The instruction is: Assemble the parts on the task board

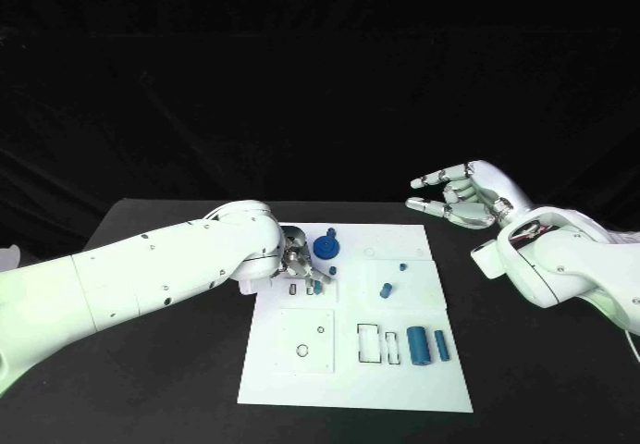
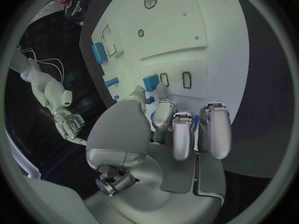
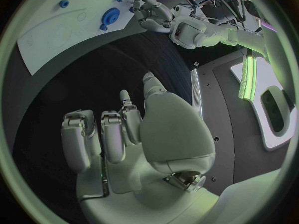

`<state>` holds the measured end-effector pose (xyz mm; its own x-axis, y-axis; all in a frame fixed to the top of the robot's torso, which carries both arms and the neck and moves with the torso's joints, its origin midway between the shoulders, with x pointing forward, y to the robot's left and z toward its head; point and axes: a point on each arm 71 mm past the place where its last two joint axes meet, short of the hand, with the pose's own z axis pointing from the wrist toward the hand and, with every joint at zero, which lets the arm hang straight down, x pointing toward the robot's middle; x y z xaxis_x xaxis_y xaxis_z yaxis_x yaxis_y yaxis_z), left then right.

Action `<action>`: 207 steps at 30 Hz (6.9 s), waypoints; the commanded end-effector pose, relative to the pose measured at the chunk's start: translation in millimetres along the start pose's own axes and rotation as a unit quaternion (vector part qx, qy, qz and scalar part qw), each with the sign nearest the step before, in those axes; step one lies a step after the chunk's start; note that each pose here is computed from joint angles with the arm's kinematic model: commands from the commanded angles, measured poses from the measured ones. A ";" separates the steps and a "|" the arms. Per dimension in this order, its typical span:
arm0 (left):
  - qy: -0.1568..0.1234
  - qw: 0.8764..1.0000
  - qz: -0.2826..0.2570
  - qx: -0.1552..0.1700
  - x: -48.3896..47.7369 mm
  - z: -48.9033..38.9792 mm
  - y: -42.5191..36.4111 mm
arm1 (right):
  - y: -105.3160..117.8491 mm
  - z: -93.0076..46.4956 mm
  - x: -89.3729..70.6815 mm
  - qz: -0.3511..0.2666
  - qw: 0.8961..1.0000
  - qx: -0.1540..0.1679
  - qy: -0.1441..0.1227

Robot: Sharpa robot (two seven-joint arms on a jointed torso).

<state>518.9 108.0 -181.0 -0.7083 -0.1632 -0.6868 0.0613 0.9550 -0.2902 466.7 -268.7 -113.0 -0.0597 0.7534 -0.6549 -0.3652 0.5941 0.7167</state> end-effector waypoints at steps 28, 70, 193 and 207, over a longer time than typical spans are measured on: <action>0.016 1.000 0.010 0.007 4.5 -0.6 -8.0 | 0.7 2.8 7.3 0.002 1.000 -0.002 0.017; -0.071 0.994 -0.064 0.052 3.4 -18.5 3.6 | -0.5 3.4 8.5 0.003 1.000 -0.004 0.016; -0.023 1.000 -0.006 -0.010 30.7 3.9 17.0 | -2.8 -1.8 2.5 -0.003 1.000 0.010 0.012; -0.018 1.000 0.000 -0.012 31.0 3.0 19.3 | -3.0 -1.8 2.4 -0.003 1.000 0.011 0.013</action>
<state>505.8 119.9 -199.0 -0.6362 -0.2189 -0.7398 0.0349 0.9498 -0.3111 466.4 -270.8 -116.8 -0.0692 0.7496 -0.6583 -0.3384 0.6031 0.7223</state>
